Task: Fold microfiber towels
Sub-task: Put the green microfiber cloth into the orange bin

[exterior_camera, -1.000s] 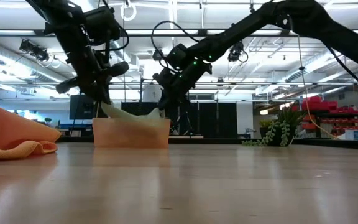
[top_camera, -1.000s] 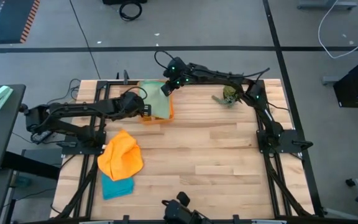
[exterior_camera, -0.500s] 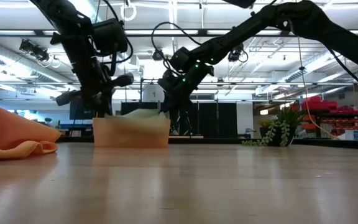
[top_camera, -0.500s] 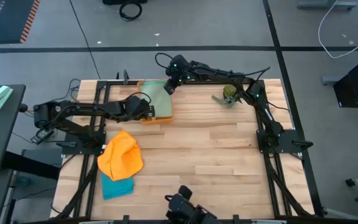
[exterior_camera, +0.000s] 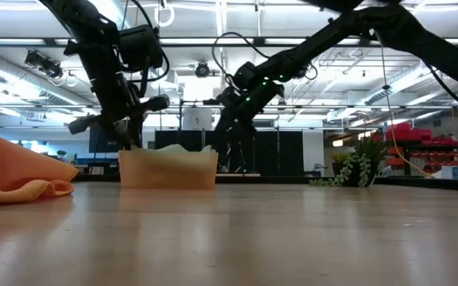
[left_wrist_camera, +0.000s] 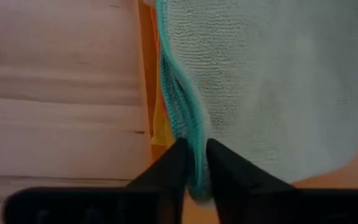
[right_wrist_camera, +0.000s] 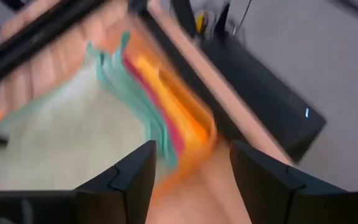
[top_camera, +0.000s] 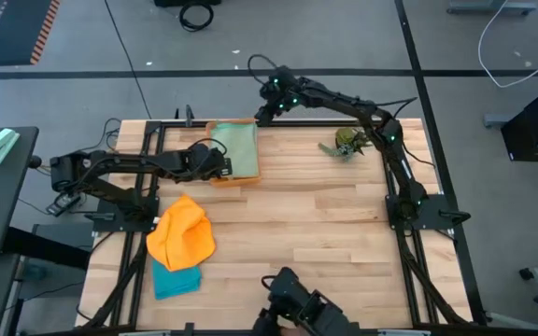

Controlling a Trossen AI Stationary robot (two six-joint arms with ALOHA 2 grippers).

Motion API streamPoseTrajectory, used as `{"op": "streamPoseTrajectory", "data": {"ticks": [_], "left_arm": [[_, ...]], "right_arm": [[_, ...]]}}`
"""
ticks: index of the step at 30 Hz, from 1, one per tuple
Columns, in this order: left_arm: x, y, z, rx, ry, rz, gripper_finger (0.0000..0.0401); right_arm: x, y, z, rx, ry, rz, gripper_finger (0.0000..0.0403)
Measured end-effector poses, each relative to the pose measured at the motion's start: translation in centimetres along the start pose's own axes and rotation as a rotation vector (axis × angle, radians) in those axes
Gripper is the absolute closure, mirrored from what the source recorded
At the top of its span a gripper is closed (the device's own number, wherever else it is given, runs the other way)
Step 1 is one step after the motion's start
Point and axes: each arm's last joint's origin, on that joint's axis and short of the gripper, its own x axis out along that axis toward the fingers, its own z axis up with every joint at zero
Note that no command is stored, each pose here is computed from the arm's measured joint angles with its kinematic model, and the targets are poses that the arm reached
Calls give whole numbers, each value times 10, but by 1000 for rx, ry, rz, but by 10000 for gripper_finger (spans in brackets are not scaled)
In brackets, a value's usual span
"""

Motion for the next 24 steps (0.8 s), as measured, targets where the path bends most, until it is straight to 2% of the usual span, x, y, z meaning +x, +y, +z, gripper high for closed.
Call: {"op": "streamPoseTrajectory", "data": {"ticks": [5, 10, 13, 16, 18, 22, 24], "left_arm": [[-17, -4, 16, 124, 13, 47, 254], [-38, -11, 49, 269, -1, 130, 194], [-42, -26, 76, 355, -84, -15, 185], [-25, -27, 100, 366, -86, -198, 217], [-6, -17, 111, 364, -40, -211, 263], [35, -6, 125, 406, 29, -247, 376], [55, -5, 128, 422, 58, -287, 387]], "right_arm": [[-14, 10, -8, -40, 123, 29, 188], [-24, 29, -5, -66, 127, 44, 187], [-32, 40, -1, -59, 115, 53, 187], [-45, 50, 1, -57, 127, 67, 193], [-49, 53, 1, -56, 137, 68, 212], [-40, 48, -11, -13, 176, 65, 304], [-34, 45, -17, 7, 181, 63, 361]]}}
